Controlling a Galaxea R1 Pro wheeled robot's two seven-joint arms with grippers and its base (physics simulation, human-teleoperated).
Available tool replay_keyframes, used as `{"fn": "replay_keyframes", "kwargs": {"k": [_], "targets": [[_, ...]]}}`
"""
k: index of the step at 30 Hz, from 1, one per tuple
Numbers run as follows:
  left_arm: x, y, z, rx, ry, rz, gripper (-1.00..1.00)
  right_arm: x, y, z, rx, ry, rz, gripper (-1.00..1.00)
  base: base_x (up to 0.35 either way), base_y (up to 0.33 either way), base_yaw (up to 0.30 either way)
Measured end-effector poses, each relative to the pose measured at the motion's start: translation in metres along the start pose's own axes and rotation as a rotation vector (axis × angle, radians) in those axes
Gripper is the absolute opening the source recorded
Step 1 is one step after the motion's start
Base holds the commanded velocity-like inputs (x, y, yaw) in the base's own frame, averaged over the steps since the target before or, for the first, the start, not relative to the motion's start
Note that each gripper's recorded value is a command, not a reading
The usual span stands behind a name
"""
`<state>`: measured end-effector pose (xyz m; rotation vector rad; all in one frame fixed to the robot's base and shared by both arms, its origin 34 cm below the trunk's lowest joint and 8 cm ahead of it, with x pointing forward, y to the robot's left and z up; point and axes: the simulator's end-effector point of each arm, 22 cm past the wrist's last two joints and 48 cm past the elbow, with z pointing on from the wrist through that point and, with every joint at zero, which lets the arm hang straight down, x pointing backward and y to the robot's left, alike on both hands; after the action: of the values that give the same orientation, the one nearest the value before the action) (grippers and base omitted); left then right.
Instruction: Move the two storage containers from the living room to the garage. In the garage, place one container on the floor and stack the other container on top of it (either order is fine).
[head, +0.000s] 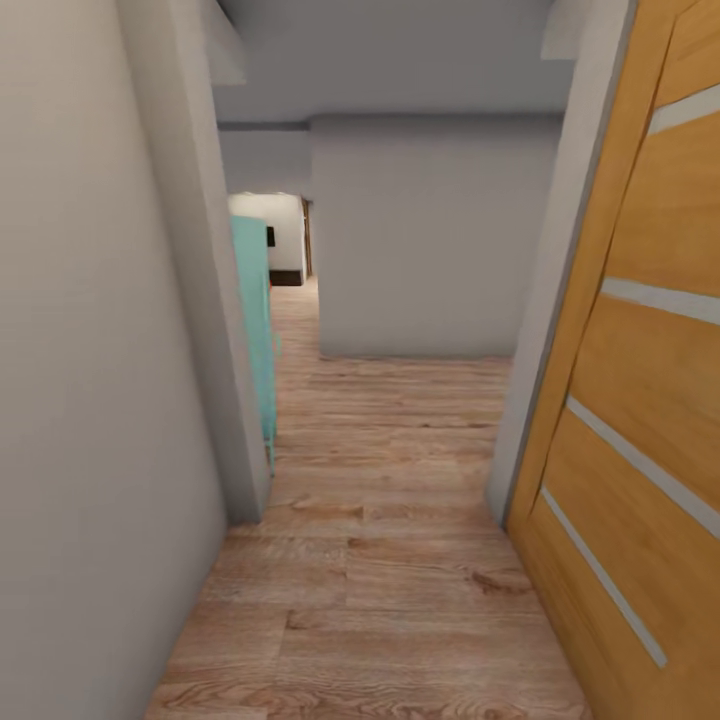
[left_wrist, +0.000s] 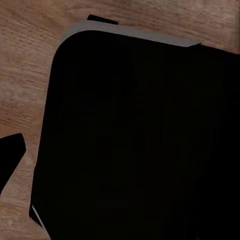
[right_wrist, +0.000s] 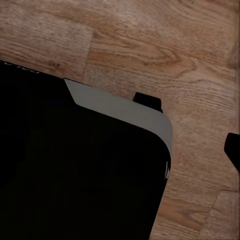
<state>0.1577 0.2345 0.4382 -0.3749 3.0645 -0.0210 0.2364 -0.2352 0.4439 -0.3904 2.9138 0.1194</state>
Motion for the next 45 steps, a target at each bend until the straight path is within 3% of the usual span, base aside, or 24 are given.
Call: {"fn": "replay_keyframes", "kwargs": {"k": [45], "targets": [[-0.0019,0.0003,0.0,-0.001,-0.009,-0.001,1.0,-0.0006,0.0025,0.0002,-0.003,0.0,0.001,1.0,0.325,-0.018,0.0]]}}
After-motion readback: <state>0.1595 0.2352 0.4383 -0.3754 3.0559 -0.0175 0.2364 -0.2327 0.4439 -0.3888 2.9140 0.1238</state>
